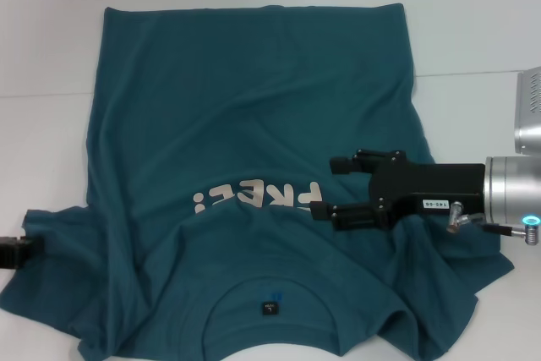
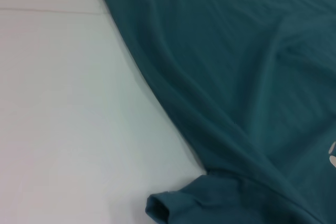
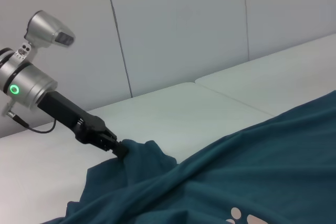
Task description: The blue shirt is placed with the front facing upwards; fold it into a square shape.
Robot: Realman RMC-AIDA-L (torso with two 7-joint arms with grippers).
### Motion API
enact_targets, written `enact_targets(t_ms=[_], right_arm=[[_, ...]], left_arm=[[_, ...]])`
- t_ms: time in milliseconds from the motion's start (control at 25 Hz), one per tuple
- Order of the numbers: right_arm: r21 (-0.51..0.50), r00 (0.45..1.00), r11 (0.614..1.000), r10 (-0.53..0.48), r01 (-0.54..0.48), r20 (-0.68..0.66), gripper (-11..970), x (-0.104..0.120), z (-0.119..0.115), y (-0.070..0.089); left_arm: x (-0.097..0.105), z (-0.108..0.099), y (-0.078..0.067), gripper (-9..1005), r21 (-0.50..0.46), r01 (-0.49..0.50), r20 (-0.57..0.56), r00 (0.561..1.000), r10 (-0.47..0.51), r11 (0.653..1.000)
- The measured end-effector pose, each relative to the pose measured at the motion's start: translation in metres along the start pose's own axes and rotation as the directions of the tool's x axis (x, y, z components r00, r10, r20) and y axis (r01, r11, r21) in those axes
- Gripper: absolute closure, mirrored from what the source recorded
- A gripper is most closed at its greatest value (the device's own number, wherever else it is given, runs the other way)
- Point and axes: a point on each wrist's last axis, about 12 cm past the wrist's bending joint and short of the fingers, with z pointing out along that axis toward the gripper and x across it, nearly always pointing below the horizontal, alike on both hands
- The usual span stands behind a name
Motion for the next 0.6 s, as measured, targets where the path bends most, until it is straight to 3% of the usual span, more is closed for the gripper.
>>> enact_targets(t_ms=[600], right_arm=[[0.02,0.999,0.999,0.034,-0.035,0.025,42,0.001,-0.008,-0.003]], left_arm=[[-0.024,-0.031,0.01,969,-0.045,-0.027,0.027,0.999,0.028,0.999]])
